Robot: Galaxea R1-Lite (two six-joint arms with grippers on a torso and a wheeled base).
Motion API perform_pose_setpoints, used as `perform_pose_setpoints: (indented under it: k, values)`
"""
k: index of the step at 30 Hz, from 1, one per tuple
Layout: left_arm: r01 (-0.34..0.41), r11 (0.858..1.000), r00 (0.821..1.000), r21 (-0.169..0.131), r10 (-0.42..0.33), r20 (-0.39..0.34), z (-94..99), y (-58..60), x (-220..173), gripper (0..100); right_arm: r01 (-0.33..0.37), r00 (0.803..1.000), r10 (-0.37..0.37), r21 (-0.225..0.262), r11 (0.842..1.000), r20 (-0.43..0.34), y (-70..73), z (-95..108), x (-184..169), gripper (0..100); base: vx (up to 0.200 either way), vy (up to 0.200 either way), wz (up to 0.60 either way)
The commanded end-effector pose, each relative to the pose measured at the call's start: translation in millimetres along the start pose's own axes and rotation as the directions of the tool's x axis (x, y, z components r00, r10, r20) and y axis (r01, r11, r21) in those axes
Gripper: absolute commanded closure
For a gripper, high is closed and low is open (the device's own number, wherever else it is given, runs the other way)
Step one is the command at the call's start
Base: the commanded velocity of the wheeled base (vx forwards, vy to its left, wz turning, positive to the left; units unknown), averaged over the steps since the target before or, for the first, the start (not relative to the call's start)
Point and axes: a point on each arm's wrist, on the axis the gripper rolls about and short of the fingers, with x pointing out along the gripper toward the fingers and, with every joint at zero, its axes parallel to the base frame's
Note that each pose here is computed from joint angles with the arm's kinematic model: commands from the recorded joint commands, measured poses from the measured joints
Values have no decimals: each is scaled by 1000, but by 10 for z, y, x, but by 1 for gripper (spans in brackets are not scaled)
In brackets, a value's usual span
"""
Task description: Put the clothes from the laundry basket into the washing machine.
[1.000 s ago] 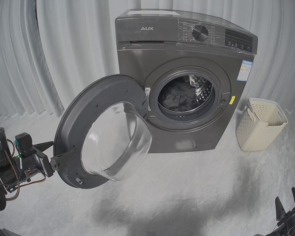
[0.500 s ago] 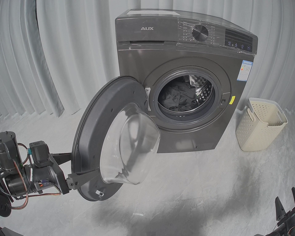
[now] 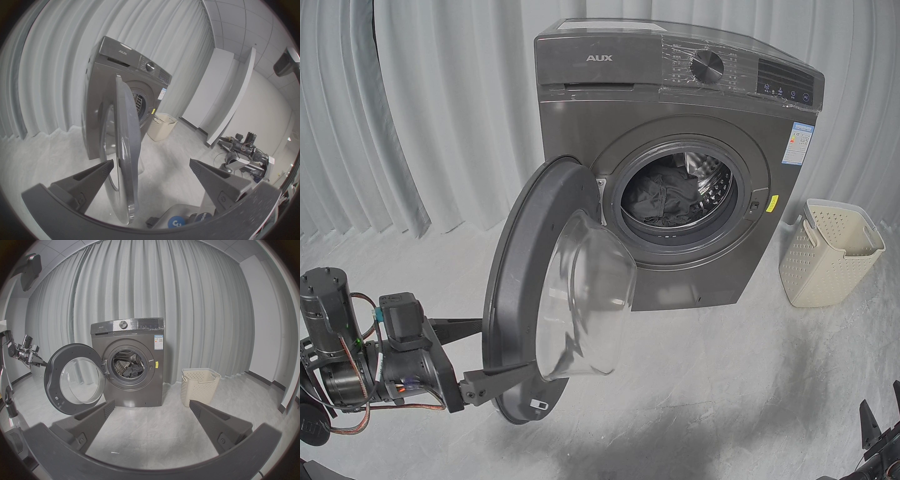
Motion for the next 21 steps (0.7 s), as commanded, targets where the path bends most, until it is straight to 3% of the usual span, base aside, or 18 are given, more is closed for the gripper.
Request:
perform_pose_setpoints:
  k: [1, 9, 10, 11, 13, 15, 16, 18, 21]
  values:
    - [49, 998, 999, -28, -50, -15, 23, -59, 139, 0, 0, 1000, 0, 0, 1000, -1, -1, -52, 0, 0, 0, 0, 0]
    - [19, 1000, 996, -24, -17, 93, 104, -102, -43, 0, 0, 1000, 0, 0, 1000, -1, -1, -52, 0, 0, 0, 0, 0]
    - [-2, 999, 991, -42, 8, 136, 124, -118, -177, 0, 0, 1000, 0, 0, 1000, -1, -1, -52, 0, 0, 0, 0, 0]
    - [-2, 999, 991, -42, 8, 136, 124, -118, -177, 0, 0, 1000, 0, 0, 1000, -1, -1, -52, 0, 0, 0, 0, 0]
    - [-54, 997, 977, -59, 65, 204, 149, -123, -427, 0, 0, 1000, 0, 0, 1000, -1, -1, -52, 0, 0, 0, 0, 0]
    - [-54, 997, 977, -59, 65, 204, 149, -123, -427, 0, 0, 1000, 0, 0, 1000, -1, -1, -52, 0, 0, 0, 0, 0]
    - [-139, 988, 964, -70, 151, 219, 131, -50, -543, 0, 0, 1000, 0, 0, 1000, -1, -1, -52, 0, 0, 0, 0, 0]
    - [-165, 983, 960, -76, 178, 217, 120, -21, -565, 0, 0, 1000, 0, 0, 1000, 0, -1, -51, 0, 0, 0, 0, 0]
    - [-263, 962, 950, -73, 272, 156, 52, 142, -550, 0, 0, 1000, 0, 0, 1000, -1, -1, -52, 0, 0, 0, 0, 0]
